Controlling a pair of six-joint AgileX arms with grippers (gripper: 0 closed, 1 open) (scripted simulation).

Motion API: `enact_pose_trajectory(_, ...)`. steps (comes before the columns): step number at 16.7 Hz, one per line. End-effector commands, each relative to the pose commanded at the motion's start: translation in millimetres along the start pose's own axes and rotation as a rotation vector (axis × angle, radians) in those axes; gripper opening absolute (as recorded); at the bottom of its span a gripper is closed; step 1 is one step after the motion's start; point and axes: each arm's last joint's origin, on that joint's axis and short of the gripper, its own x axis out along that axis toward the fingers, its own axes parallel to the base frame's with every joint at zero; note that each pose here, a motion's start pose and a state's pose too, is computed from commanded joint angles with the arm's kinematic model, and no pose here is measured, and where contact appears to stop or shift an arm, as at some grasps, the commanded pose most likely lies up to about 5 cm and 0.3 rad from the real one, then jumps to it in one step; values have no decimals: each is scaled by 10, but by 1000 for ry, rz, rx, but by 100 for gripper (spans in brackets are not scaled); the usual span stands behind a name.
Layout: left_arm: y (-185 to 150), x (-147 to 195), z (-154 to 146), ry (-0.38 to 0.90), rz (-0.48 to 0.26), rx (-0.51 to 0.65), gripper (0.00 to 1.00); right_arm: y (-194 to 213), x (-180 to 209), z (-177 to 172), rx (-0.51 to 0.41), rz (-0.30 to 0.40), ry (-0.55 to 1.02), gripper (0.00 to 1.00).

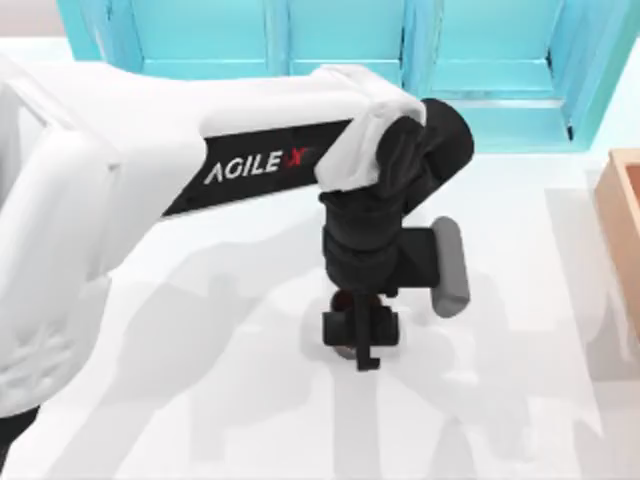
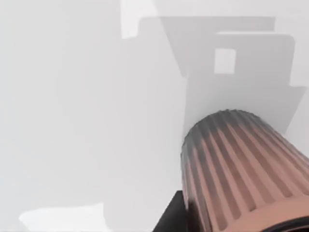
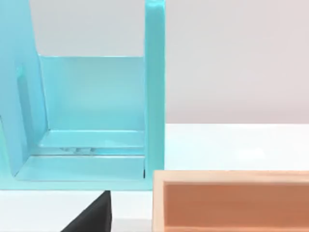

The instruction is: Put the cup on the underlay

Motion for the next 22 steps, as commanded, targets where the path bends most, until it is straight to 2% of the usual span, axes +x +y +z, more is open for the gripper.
enact_pose_trajectory(7,7,-7,-11,-1,1,-3,0,0,0,0,0,0,0,100)
enact_pose_trajectory(9,89,-32,-131,-1,-3,-53,0,0,0,0,0,0,0,100)
enact_pose_trajectory(11,259,-89,-405,-3,-7,-167,0,0,0,0,0,0,0,100)
enact_pose_trajectory(14,594,-208,-1134,-6,-16,-448,0,0,0,0,0,0,0,100)
enact_pose_trajectory(17,805,-331,-2206,-4,-31,-828,0,0,0,0,0,0,0,100)
enact_pose_trajectory(20,709,-468,-3193,-11,-36,-1194,0,0,0,0,0,0,0,100)
enact_pose_trajectory(22,561,-566,-3622,-26,-29,-1378,0,0,0,0,0,0,0,100)
